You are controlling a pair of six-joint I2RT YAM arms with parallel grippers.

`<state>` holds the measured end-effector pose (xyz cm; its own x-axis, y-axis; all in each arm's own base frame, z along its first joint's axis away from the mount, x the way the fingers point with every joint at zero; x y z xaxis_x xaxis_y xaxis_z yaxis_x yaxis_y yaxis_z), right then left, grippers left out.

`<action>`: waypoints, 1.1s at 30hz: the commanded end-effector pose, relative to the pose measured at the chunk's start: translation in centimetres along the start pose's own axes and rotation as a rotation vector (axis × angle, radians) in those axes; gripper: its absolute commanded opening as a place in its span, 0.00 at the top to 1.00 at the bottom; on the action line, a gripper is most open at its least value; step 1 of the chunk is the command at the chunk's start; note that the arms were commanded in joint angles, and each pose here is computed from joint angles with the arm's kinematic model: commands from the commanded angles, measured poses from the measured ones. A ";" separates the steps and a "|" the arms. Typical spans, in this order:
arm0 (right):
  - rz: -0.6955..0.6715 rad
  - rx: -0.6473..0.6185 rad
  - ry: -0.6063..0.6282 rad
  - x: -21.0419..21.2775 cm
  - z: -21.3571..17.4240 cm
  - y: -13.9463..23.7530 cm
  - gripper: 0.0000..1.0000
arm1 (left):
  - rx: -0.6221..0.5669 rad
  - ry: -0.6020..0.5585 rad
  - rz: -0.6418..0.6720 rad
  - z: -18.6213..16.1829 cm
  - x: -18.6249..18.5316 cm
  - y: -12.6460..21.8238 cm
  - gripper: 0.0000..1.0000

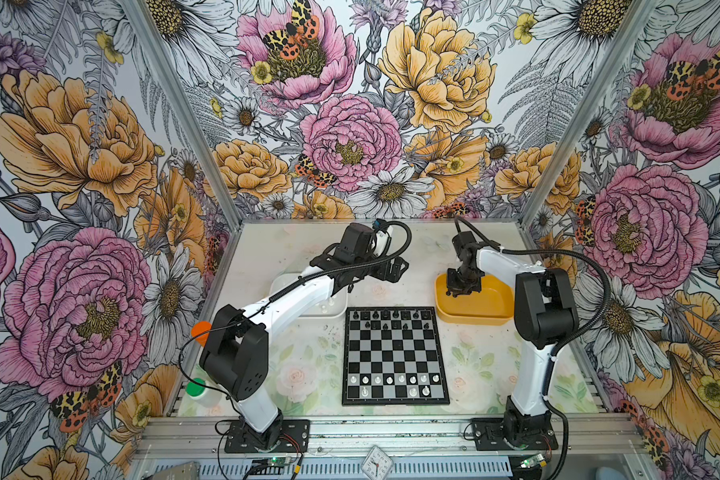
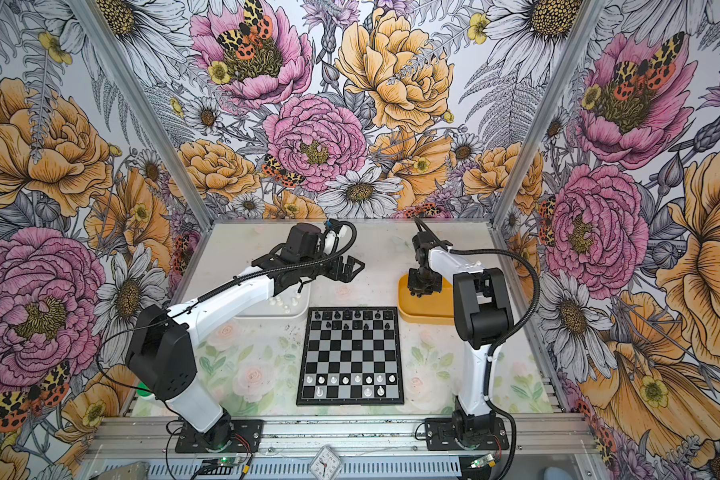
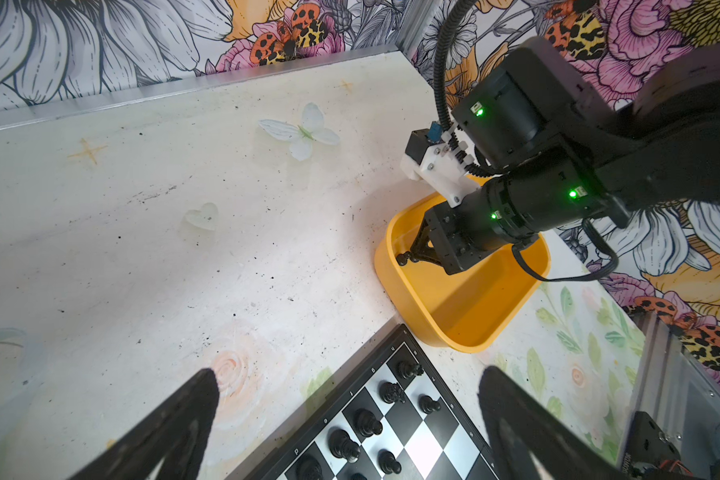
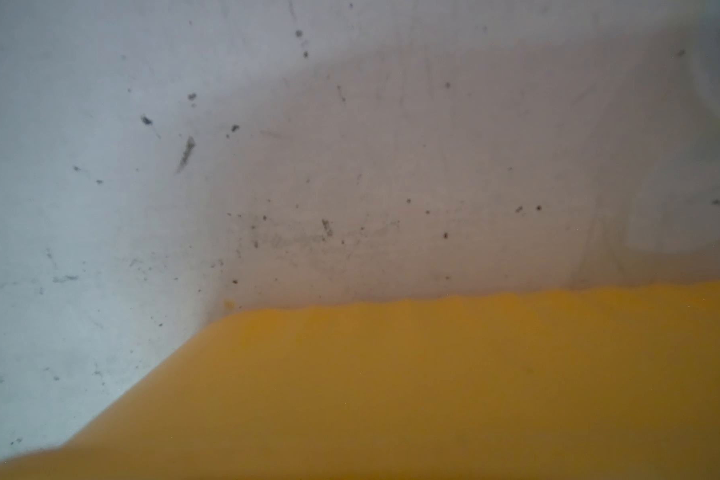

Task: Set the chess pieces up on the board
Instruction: 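Lower the right gripper onto a black pawn in the yellow bin and grasp, then lift the black pawn with the right gripper and carry it over the board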

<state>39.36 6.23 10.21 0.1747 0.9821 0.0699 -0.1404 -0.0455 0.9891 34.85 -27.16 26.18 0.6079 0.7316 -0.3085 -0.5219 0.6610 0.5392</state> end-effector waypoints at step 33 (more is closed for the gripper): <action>0.007 -0.166 0.079 4.3 -2.8 10.9 0.92 | -0.057 0.011 0.072 -1.6 2.8 6.8 0.01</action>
<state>36.65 9.30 17.88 0.1102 0.9917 0.0658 -0.2499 -0.0365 0.9676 32.67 -21.15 27.04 0.5520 0.7820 -0.2895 -0.5872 0.6110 0.5309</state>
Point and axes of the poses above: each gripper's point midway between its finger pads, its own y axis back along the fingers, its own x axis along the line the jaws close on, z = x × y, the point moved 7 cm from there along y, back along the fingers, and after that the axes turned 1 degree about -y, right-handed, at the moved point
